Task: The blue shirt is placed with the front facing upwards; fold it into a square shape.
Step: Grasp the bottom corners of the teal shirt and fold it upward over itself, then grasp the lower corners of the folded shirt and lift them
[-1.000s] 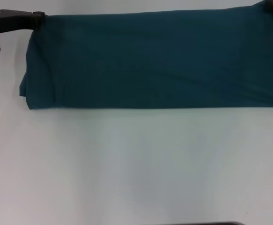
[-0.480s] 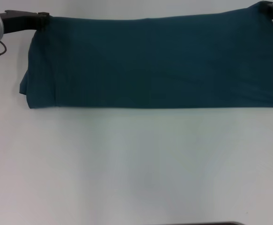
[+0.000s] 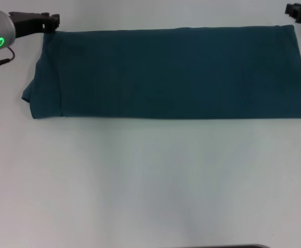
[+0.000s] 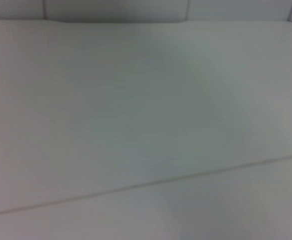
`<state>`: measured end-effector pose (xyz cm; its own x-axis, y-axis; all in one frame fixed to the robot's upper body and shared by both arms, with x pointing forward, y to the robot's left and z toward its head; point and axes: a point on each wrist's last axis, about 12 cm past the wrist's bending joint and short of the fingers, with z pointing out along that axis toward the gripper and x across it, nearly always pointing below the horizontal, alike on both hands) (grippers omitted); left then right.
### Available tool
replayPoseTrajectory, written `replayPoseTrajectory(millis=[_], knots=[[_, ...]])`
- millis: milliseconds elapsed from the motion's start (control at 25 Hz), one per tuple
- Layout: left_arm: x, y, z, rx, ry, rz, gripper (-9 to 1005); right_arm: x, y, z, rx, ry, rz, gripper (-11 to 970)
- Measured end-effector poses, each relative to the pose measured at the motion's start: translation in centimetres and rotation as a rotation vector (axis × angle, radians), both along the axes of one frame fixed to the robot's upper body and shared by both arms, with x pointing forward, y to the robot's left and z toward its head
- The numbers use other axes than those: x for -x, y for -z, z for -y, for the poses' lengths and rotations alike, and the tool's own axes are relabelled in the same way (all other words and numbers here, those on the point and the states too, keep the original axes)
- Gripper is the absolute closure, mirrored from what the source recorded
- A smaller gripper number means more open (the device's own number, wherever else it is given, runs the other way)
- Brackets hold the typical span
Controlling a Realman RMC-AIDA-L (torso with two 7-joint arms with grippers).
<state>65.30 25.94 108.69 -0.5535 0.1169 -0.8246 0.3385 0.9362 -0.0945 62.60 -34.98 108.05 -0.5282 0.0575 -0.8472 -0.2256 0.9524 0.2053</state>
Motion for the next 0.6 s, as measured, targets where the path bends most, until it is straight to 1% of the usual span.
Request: replayPoseTrajectory(millis=[40,160,200,280,440,520,600], knots=[[-0.1,-0.1,-0.2,0.004,-0.014,0.008,964,-0.1,-0.1,0.1,0.004,0.013,0.010,881],[-0.1,-0.4,-0.7,0.020,-0.048,0.027,873,-0.2,-0.3,0.6,0.005,0.043,0.048,802],[0.1,-0.6,-1.4,0.038,-0.070,0.042,843,-0.1,-0.4,0.8,-0.001,0.048,0.057,776],[0.3,-0.8,-1.8,0.056,-0.076,0.051,782,0.1,-0.6,1.2,-0.017,0.048,0.068,716],[1.3,-1.0,-2.4,0.102,-0.056,0.055,598,1.1,-0.7,1.7,-0.054,0.029,0.086,596],[1.7,-1.0,-2.6,0.123,-0.034,0.048,505,1.9,-0.7,1.8,-0.076,-0.001,0.093,536],[2.3,-1.2,-2.8,0.143,0.001,0.043,410,2.8,-0.7,1.9,-0.101,-0.045,0.098,436]])
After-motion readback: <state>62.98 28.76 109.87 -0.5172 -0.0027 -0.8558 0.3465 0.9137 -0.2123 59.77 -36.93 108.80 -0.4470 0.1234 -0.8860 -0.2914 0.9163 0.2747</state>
